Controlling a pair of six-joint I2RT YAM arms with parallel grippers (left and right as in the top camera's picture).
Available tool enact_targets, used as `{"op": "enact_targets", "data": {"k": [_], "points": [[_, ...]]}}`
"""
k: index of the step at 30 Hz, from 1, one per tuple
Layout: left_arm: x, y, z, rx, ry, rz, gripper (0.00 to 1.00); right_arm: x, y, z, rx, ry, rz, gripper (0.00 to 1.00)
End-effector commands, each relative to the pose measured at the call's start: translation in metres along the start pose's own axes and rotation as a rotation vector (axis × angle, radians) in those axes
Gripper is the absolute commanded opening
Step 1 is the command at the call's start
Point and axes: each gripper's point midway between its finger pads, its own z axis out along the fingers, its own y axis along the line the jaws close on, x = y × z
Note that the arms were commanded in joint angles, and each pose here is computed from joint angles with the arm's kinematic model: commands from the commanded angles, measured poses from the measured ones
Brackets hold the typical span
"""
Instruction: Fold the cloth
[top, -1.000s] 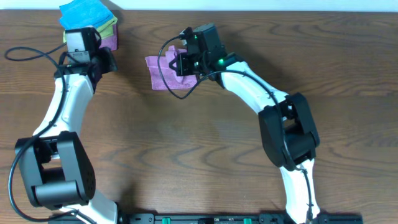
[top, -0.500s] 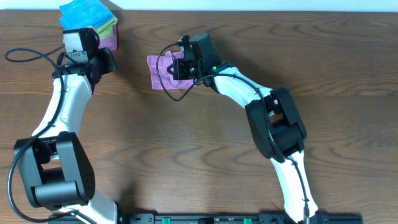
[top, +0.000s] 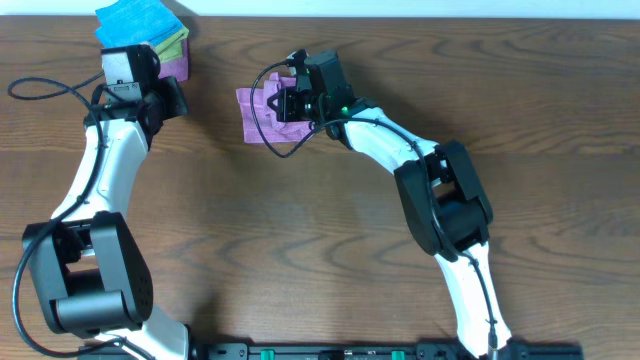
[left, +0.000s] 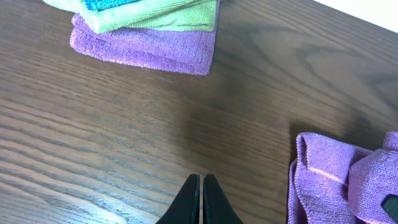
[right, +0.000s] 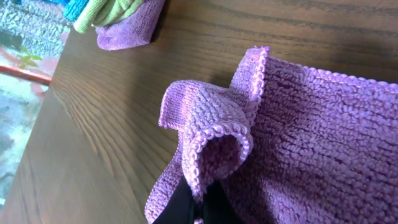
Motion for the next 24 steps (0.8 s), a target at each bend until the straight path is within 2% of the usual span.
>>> {"op": "enact_targets", "data": {"k": [1, 2, 4, 5, 7, 16, 24], "points": [[-0.004, -0.001, -0.008, 0.006, -0.018, -0.012, 0.06, 0.006, 0.002, 0.005, -0.012, 0.017, 0.013, 0.01], [-0.004, -0.001, -0.008, 0.006, -0.018, -0.012, 0.06, 0.006, 0.002, 0.005, -0.014, 0.018, 0.013, 0.06], [-0.004, -0.001, -0.008, 0.006, -0.018, -0.012, 0.06, 0.007, 0.005, 0.005, -0.028, 0.025, 0.024, 0.71], [-0.004, -0.001, -0.008, 0.005, -0.018, -0.012, 0.06, 0.008, 0.009, 0.004, -0.05, 0.032, 0.02, 0.85], [-0.004, 0.0, -0.008, 0.005, -0.018, -0.012, 0.06, 0.01, 0.018, 0.004, -0.101, 0.05, 0.014, 0.99], [-0.008, 0.003, -0.008, -0.004, -0.033, -0.014, 0.06, 0.003, 0.056, -0.004, -0.295, 0.068, 0.074, 0.99], [-0.012, 0.002, -0.008, 0.0, -0.049, -0.013, 0.06, 0.011, 0.064, 0.006, -0.257, 0.055, 0.052, 0.99]]}}
